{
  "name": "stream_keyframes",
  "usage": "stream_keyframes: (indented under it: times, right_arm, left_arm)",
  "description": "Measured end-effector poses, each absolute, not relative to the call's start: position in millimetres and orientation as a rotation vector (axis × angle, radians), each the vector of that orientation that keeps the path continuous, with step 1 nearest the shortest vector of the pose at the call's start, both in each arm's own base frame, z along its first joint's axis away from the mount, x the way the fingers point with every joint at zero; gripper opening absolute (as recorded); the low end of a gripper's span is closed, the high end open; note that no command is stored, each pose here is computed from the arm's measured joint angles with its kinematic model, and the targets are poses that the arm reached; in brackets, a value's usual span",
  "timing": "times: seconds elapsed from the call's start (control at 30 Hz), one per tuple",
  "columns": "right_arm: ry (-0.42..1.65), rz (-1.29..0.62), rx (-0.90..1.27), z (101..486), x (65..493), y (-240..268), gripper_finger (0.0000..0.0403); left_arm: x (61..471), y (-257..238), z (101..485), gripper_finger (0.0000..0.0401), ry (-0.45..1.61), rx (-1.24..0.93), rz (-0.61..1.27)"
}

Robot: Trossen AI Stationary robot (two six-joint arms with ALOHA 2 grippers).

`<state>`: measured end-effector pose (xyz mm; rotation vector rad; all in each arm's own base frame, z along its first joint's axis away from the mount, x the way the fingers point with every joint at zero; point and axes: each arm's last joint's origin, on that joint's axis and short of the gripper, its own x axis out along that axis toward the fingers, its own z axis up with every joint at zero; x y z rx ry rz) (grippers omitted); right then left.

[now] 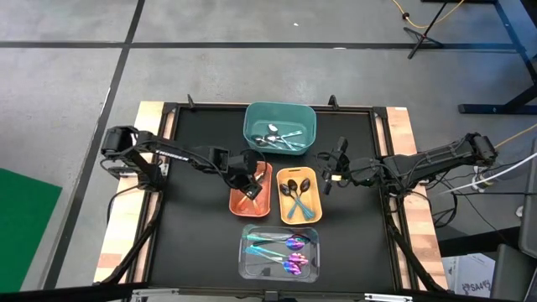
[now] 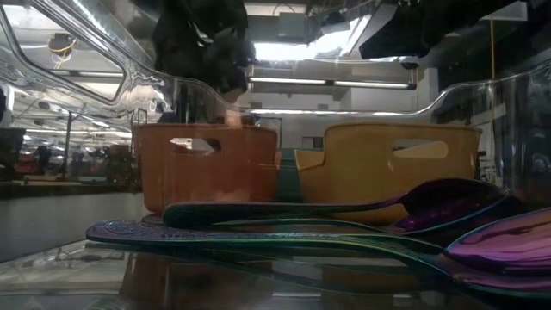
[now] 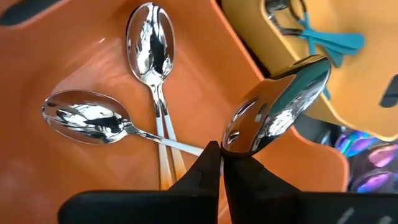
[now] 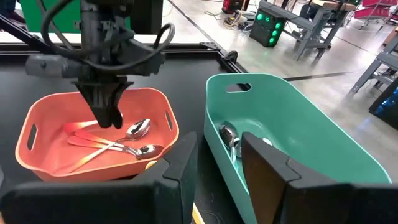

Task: Sort silverware by color (type)
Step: Put the orange spoon into the orange bin

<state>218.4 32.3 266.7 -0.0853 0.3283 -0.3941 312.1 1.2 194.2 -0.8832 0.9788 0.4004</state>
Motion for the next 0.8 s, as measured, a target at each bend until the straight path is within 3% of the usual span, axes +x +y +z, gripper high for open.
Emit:
stream_keyframes:
  times: [0.43, 0.8]
  right_arm:
    - [0.329, -0.394, -0.086, 266.7, 218.4, 32.3, 0.0115]
    - [0.33, -0.394, -0.087, 266.6, 218.4, 32.3, 0.0115]
  left_arm:
    - [320.8, 4.7, 164.7, 0.001, 1.053, -0.872, 0.459]
    - [322.6, 8.7, 160.3, 0.0012, 0.999, -0.847, 0.578]
